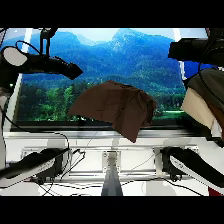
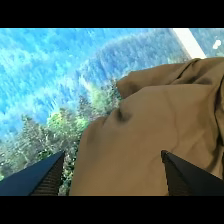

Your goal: Fold the clothes and pants, and hang the long-sleeved shirts on hangers.

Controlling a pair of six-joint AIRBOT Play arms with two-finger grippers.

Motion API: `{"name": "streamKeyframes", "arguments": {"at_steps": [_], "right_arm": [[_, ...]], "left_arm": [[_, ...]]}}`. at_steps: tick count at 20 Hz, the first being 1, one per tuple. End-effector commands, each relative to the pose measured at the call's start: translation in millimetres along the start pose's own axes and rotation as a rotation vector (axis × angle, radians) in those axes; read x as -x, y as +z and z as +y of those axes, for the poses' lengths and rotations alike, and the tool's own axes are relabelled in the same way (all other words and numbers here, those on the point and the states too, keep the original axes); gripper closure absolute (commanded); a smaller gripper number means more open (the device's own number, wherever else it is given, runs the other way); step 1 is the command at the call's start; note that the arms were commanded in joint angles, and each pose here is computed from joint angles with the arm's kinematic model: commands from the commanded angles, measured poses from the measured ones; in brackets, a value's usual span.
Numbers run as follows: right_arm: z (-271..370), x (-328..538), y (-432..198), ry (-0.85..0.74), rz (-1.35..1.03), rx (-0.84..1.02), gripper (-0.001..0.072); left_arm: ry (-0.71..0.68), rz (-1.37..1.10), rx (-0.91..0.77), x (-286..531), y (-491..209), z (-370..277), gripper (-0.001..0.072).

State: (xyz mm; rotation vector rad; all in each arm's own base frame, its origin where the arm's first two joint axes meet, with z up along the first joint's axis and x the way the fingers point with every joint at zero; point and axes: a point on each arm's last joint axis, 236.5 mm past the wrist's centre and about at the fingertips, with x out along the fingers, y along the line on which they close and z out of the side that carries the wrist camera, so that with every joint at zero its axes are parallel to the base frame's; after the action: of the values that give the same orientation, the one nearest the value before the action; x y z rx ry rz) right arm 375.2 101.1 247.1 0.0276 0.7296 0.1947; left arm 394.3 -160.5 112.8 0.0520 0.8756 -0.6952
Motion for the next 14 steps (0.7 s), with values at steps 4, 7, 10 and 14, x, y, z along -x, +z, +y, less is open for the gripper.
{"name": "streamKeyframes", "arguments": {"at_steps": [4,7,10,14], "right_arm": [[1,0,0,0.001,0.0,0.001,0.07],[0,0,0,0.001,0.0,0.0,0.0699],[0,0,0,0.0,0.0,0.001,0.0699],[3,1,22,0.011,-0.094,0.003,0.07]], "left_arm": [[0.001,0.0,0.0,0,0,0,0.0012],[0.001,0.0,0.0,0,0,0,0.0012],[0.001,0.0,0.0,0,0,0,0.0012],[0.001,0.0,0.0,0,0,0,0.0012]]}}
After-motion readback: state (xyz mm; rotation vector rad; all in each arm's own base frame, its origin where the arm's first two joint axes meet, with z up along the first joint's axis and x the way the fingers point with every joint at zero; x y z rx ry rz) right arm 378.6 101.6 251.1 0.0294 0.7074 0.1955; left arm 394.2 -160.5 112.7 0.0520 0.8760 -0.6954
